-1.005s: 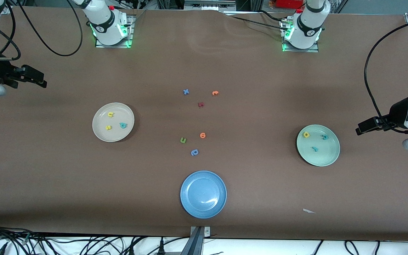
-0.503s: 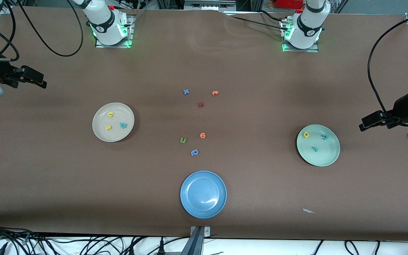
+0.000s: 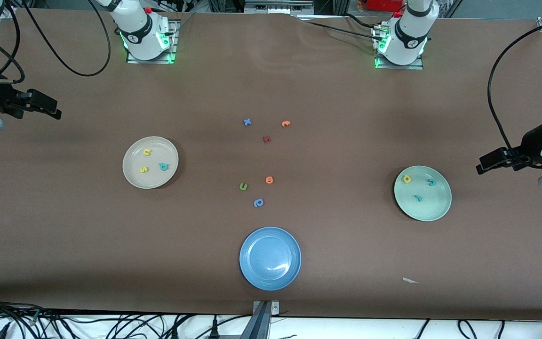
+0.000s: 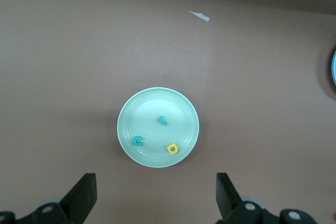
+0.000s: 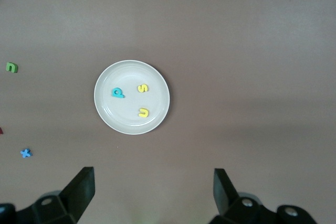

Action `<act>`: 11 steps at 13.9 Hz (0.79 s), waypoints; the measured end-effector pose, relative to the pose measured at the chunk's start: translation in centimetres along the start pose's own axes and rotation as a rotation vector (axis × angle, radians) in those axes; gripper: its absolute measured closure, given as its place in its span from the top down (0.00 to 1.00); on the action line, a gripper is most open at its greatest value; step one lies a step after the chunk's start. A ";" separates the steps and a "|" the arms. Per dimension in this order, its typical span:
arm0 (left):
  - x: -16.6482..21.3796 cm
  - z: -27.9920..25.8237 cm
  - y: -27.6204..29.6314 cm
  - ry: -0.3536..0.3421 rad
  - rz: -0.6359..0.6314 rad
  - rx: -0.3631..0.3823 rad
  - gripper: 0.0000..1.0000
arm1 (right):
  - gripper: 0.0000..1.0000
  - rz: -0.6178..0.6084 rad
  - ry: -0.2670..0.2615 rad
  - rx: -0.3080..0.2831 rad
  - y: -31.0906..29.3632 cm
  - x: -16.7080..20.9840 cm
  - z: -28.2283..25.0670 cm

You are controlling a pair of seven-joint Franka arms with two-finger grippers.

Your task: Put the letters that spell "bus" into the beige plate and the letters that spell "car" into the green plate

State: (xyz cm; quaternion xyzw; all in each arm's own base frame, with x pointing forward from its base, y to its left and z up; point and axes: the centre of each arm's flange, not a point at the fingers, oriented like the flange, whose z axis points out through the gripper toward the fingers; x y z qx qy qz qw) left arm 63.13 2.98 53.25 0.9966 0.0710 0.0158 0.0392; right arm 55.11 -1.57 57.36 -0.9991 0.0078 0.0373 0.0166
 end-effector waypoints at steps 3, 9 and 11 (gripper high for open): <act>0.0 0.1 -0.2 -0.001 -0.004 0.001 1.00 | 1.00 0.000 0.000 0.000 0.0 0.0 0.0; 0.0 0.7 -0.4 -0.011 -0.006 0.002 1.00 | 1.00 0.000 0.000 0.000 0.0 0.0 0.0; 0.0 0.7 -0.3 -0.012 -0.005 0.002 1.00 | 1.00 0.000 0.000 0.000 0.0 0.0 0.0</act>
